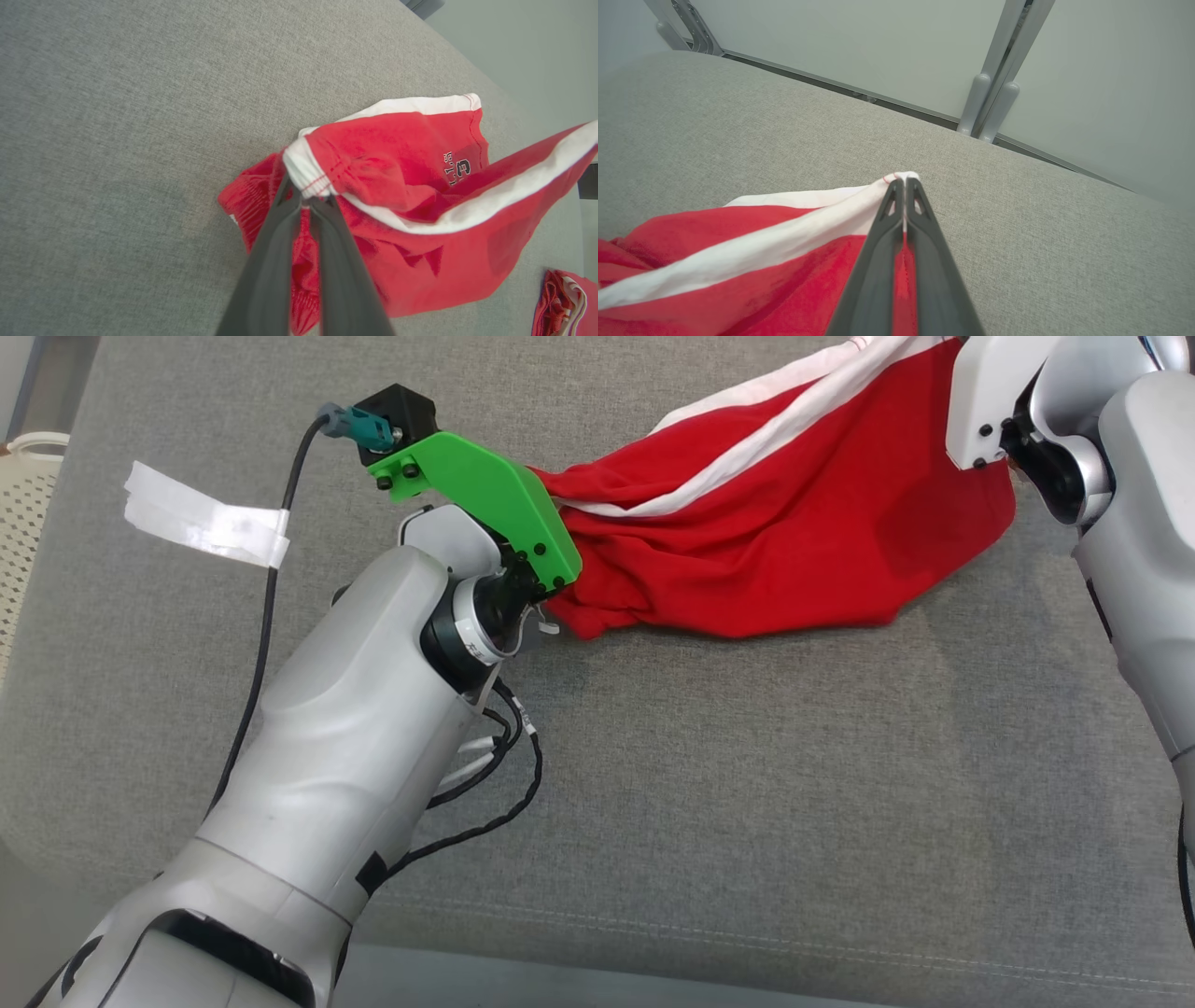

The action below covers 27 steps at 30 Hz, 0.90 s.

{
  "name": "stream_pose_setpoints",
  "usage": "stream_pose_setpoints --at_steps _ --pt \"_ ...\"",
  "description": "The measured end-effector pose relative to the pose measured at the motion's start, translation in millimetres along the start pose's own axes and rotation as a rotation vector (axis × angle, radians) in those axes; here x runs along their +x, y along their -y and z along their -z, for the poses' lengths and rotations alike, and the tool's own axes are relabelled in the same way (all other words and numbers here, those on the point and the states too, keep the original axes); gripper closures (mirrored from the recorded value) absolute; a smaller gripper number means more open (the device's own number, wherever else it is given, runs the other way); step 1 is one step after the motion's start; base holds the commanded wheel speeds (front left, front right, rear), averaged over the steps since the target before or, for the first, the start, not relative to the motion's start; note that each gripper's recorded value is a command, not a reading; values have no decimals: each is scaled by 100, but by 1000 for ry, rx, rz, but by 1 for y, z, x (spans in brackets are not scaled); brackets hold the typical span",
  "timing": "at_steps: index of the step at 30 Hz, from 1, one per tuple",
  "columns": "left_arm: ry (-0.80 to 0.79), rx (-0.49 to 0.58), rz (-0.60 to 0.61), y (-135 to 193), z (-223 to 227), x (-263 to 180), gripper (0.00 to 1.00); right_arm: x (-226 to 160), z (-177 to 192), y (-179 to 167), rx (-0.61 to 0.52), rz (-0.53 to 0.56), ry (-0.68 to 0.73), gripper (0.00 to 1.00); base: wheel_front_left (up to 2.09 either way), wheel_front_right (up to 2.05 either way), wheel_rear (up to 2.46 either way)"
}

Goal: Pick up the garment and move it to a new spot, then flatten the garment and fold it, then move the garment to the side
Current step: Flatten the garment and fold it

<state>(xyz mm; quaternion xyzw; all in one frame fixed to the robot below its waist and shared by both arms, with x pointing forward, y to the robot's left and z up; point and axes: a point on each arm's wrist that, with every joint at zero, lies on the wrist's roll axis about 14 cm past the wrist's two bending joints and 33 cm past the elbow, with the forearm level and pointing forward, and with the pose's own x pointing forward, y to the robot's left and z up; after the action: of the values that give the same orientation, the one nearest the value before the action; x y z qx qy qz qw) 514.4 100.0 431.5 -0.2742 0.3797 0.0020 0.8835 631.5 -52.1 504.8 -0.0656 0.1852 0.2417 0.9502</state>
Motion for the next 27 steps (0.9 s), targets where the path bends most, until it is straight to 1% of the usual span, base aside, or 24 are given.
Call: stream_pose_setpoints --at_steps 5,6,7,8,10,11,12,13,14,15,16,17,18,23,27 --pt "-13 3 -23 -5 3 5 100 11 6 4 30 26 6 100 0 0 0" --pt "-12 2 -27 -7 3 5 93 12 6 5 35 32 13 100 0 0 0" --pt "-10 7 -28 -7 2 6 94 16 3 8 38 45 34 100 0 0 0" --pt "-6 11 -30 -8 2 6 93 18 2 9 46 50 42 100 0 0 0" --pt "6 14 -37 -10 0 7 87 21 1 9 53 56 49 100 0 0 0" --pt "16 8 -38 -11 -2 7 82 23 0 9 58 59 60 100 0 0 0" --pt "25 10 -37 -11 -4 7 82 25 -3 10 62 61 70 100 0 0 0" --pt "28 13 -38 -12 -6 7 75 27 -3 10 65 64 69 100 0 0 0" --pt "31 15 -34 -11 -6 8 60 29 0 9 69 66 61 100 0 0 0" --pt "39 18 -30 -11 -7 8 13 31 3 8 73 67 55 100 0 0 0" --pt "47 19 -27 -11 -7 8 0 33 6 8 75 70 53 100 0 0 0" --pt "52 13 -23 -11 -9 8 0 34 8 8 75 72 53 78 0 0 0" --pt "58 9 -21 -11 -9 8 0 36 9 8 79 74 52 1 0 0 0" --pt "95 21 -26 -15 -15 9 0 43 1 -1 91 62 108 0 0 0 0" --pt "141 28 -40 -21 -25 9 0 48 -14 -13 85 38 180 0 0 0 0"
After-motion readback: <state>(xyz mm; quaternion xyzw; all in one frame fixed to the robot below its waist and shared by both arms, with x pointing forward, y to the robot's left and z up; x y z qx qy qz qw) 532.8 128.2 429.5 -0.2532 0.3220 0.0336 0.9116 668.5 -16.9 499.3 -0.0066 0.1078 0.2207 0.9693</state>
